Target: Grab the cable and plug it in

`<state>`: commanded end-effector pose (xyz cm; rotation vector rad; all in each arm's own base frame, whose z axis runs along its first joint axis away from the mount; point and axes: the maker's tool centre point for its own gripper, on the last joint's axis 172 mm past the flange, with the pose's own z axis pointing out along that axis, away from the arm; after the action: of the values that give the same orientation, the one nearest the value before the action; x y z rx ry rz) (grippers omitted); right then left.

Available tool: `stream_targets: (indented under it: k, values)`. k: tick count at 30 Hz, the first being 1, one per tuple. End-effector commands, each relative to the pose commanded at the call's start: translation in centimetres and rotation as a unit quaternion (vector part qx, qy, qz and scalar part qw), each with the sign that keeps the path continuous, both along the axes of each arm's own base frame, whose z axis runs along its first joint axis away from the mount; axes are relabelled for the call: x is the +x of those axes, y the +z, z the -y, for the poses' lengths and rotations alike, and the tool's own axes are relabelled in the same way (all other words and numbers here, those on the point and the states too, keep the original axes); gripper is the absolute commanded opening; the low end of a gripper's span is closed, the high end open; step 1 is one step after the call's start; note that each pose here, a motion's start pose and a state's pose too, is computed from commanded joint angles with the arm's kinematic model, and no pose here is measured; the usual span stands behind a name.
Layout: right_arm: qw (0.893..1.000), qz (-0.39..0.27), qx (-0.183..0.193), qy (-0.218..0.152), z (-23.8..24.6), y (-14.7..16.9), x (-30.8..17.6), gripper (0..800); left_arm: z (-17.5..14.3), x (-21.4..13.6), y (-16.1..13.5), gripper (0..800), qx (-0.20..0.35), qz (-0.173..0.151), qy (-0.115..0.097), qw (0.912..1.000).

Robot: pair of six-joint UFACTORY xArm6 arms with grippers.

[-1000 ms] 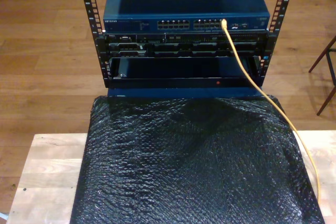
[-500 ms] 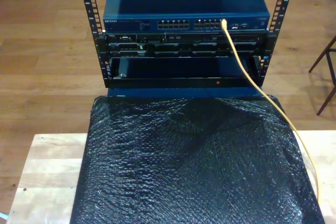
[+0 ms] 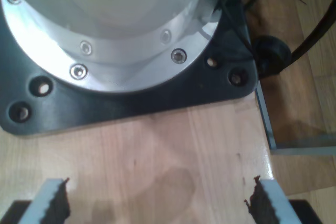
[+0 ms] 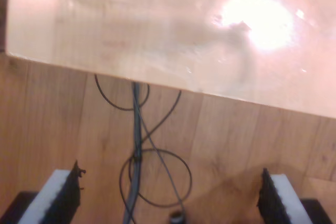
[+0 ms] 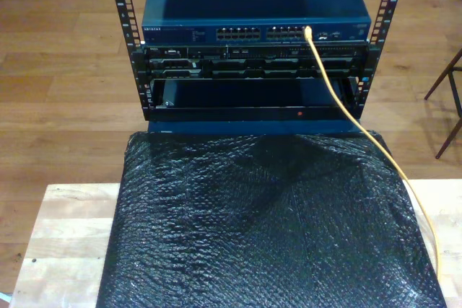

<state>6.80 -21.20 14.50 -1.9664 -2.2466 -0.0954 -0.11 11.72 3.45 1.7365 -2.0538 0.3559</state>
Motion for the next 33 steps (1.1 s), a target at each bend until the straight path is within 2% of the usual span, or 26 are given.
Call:
stream_targets:
  k: [5, 10, 15, 18, 23, 28, 33]
  values:
    - [1.000, -0.003, 0.020, -0.013, -1.1, -1.5, -1.8, 800, 0.0, 0.0, 0.0, 800, 0.000, 0.000, 0.000, 1.0000]
    - [0.999, -0.001, 0.040, 0.002, -2.5, -3.0, -2.9, 800, 0.0, 0.0, 0.0, 800, 0.000, 0.000, 0.000, 1.0000]
    - [0.998, 0.001, 0.062, -0.023, -3.9, -4.4, -4.6, 800, 0.0, 0.0, 0.0, 800, 0.000, 0.000, 0.000, 1.0000]
    - [0.998, 0.004, 0.063, -0.022, -4.2, -5.2, -5.0, 800, 0.0, 0.0, 0.0, 800, 0.000, 0.000, 0.000, 1.0000]
    - [0.998, 0.018, 0.056, 0.002, -4.3, -6.6, -5.6, 800, 0.0, 0.0, 0.0, 800, 0.000, 0.000, 0.000, 1.0000]
    - [0.999, 0.023, 0.042, 0.000, -4.3, -8.3, -6.1, 800, 0.0, 0.0, 0.0, 800, 0.000, 0.000, 0.000, 1.0000]
    - [0.999, 0.023, 0.046, 0.001, -5.3, -9.7, -6.2, 800, 0.0, 0.0, 0.0, 800, 0.000, 0.000, 0.000, 1.0000]
